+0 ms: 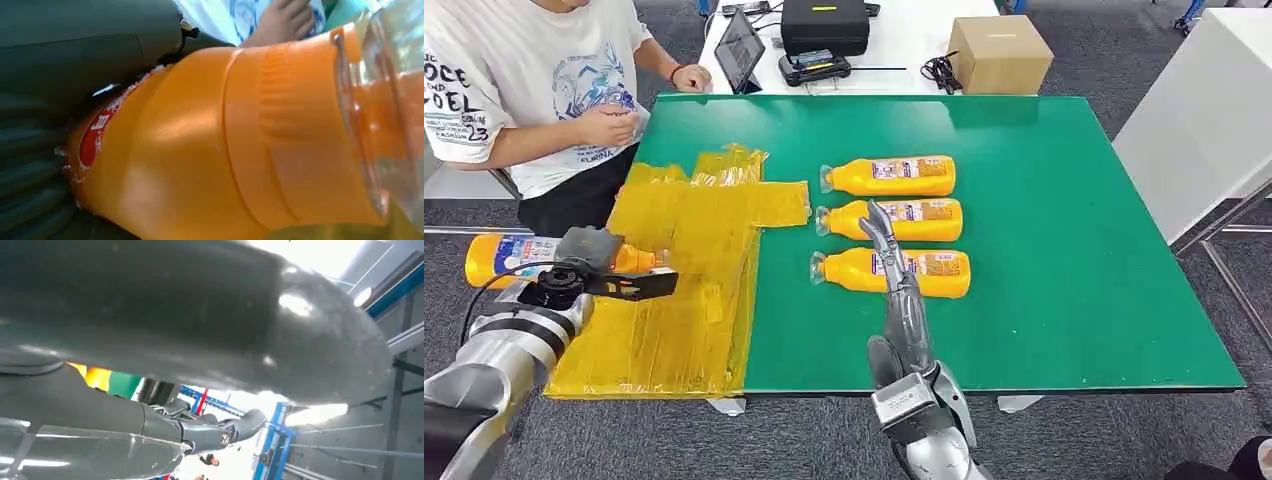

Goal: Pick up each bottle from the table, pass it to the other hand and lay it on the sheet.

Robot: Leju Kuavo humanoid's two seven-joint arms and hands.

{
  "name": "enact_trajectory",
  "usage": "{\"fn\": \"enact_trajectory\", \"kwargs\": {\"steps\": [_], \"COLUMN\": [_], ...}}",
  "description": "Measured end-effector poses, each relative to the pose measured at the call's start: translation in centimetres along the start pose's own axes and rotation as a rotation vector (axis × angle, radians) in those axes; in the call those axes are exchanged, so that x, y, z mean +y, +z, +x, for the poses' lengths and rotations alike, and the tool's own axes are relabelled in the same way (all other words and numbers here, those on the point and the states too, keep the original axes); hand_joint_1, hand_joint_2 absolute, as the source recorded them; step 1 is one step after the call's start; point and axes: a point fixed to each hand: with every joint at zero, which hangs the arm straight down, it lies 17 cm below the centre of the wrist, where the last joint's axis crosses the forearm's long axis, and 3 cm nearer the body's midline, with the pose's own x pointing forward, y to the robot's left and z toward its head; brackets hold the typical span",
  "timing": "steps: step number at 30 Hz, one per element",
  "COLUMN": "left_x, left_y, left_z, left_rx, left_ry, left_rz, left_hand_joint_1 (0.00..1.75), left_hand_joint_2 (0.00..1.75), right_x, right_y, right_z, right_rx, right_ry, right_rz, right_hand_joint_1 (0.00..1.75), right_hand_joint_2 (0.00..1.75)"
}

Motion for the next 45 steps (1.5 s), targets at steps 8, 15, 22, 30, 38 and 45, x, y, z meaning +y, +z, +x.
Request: {"fn": "enact_trajectory", "kwargs": {"steps": [8, 15, 22, 30, 38, 45], "left_x": [-2.9, -2.3, 2.6, 8.5, 10.8, 8.0], "left_y": [1.0, 1.0, 1.7, 2.5, 3.2, 3.3], "left_z": [1.2, 2.3, 6.7, 9.8, 13.0, 13.9], "left_rx": [-0.034, -0.07, -0.197, -0.296, -0.362, -0.357], "left_ry": [0.188, 0.271, 0.434, 0.455, 0.434, 0.412], "left_rz": [-0.039, -0.004, 0.207, 0.392, 0.412, 0.318], "left_hand_joint_1": [1.75, 1.75, 1.75, 1.75, 1.75, 1.75], "left_hand_joint_2": [1.75, 1.75, 1.75, 1.75, 1.75, 1.75], "right_x": [1.0, 1.2, 1.4, 1.5, 1.7, 2.0], "right_y": [0.6, 0.9, 0.9, 1.0, 1.4, 1.5], "right_z": [-1.5, -1.9, -2.1, -2.5, -3.3, -3.5], "right_rx": [0.057, 0.067, 0.071, 0.083, 0.108, 0.114], "right_ry": [0.005, 0.007, 0.011, 0.014, 0.021, 0.019], "right_rz": [0.032, 0.037, 0.038, 0.04, 0.049, 0.059], "right_hand_joint_1": [0.0, 0.0, 0.0, 0.0, 0.0, 0.0], "right_hand_joint_2": [0.0, 0.0, 0.0, 0.0, 0.0, 0.0]}}
